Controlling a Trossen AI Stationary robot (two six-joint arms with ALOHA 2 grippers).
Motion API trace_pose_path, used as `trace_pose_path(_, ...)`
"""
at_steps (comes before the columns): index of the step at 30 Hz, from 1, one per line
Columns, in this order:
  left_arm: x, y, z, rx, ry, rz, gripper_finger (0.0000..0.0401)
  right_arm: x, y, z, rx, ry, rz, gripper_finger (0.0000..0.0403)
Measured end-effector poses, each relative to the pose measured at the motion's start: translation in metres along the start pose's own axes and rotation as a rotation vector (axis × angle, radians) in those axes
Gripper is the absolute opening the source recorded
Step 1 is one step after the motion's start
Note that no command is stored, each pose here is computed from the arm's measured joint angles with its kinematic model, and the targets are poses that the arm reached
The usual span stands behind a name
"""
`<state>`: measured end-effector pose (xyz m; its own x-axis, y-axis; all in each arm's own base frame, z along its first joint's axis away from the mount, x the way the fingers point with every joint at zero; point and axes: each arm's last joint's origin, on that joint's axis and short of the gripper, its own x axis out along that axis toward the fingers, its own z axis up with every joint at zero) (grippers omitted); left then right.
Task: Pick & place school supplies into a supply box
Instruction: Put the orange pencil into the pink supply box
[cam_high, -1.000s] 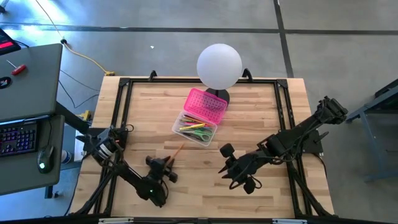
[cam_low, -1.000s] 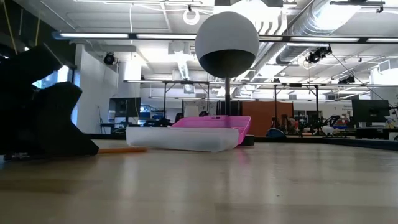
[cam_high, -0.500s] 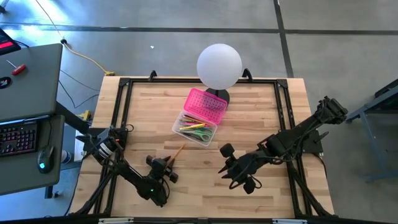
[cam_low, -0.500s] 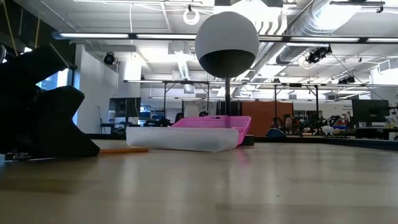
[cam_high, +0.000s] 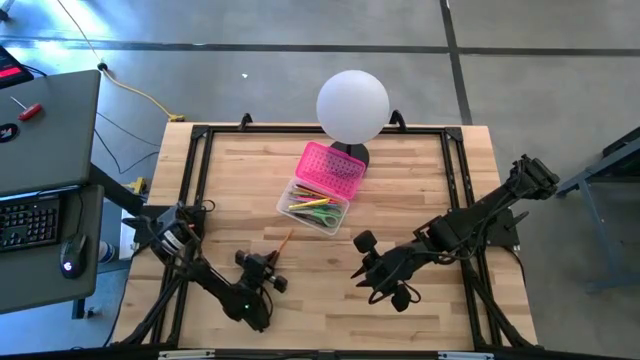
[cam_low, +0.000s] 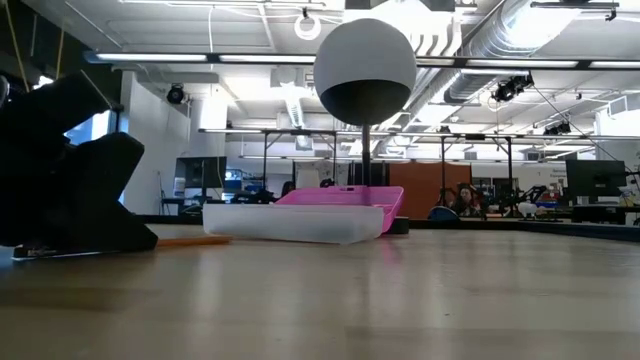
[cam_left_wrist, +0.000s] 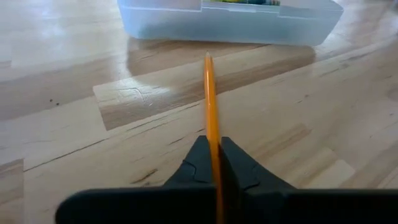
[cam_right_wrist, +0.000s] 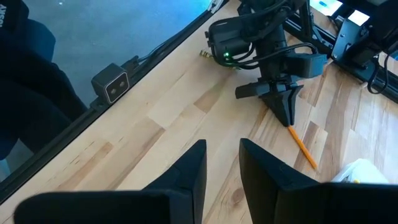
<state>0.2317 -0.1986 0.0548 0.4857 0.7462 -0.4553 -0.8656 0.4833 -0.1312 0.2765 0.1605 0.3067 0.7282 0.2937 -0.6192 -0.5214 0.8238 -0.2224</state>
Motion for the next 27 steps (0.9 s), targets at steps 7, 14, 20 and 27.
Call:
trace_pose_path(7,-0.026,-0.020,0.048,0.056,0.013,0.039,0.0029,0.000,0.000,0.000,0.000,-0.001,0.000,0.0074)
trace_pose_path(14,-0.044,-0.035,0.094,0.190,-0.023,0.033,0.0029,0.000,0.000,0.001,0.001,-0.008,-0.002,0.0074)
trace_pose_path(20,-0.028,-0.040,0.133,0.279,0.152,0.097,0.0029,0.000,0.000,0.002,0.003,-0.023,0.000,0.0074)
trace_pose_path(27,0.012,-0.049,0.187,0.422,0.317,0.016,0.0029,0.000,-0.001,0.004,0.005,-0.041,-0.003,0.0074)
